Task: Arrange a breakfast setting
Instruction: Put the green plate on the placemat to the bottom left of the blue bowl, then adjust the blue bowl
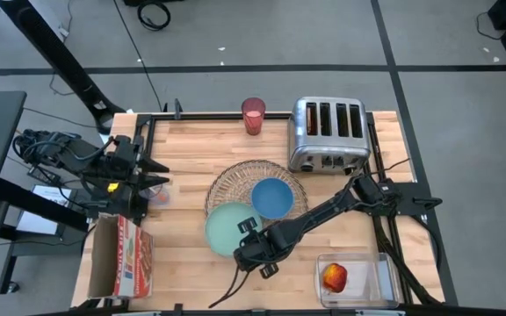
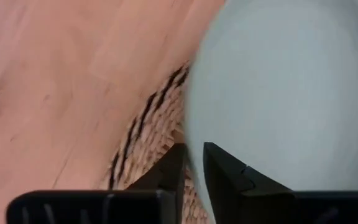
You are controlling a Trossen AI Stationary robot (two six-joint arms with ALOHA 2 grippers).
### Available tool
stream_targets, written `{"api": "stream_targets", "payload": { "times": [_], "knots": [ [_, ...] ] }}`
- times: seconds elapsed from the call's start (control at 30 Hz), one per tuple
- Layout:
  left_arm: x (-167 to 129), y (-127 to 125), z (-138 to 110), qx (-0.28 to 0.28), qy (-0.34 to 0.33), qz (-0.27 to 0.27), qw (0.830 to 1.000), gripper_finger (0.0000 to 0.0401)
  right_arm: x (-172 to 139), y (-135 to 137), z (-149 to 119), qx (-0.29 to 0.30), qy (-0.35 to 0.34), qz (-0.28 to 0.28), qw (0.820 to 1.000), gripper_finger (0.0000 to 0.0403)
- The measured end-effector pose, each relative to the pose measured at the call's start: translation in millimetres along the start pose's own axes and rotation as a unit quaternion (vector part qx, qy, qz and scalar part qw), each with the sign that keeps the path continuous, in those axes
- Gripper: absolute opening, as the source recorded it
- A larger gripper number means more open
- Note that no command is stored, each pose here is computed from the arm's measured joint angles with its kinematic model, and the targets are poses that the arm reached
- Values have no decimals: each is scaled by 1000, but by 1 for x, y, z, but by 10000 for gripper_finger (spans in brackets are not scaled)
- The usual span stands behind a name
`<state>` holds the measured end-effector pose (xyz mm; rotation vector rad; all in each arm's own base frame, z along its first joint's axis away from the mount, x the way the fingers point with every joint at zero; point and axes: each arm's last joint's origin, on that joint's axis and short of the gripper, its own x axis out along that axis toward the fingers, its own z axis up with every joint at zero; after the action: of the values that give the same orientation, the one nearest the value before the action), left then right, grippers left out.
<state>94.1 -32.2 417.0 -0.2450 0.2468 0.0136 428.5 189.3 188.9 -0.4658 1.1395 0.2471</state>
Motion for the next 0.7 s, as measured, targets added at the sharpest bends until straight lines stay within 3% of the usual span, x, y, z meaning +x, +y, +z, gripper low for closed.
{"api": "stream_targets", "payload": {
  "times": [0.13,0.27,0.53,0.7],
  "knots": [
    [0,0,0,-9,0,0,1000,130,-21,-4,10,43,-5,3,999,98],
    [0,0,0,-13,1,0,1000,130,-46,-12,8,101,44,-2,994,133],
    [0,0,-1,-13,4,1,1000,130,-87,-50,-38,181,152,-36,971,177],
    [0,1,-2,-17,12,4,1000,130,-96,-54,-78,261,212,17,942,175]
  ]
}}
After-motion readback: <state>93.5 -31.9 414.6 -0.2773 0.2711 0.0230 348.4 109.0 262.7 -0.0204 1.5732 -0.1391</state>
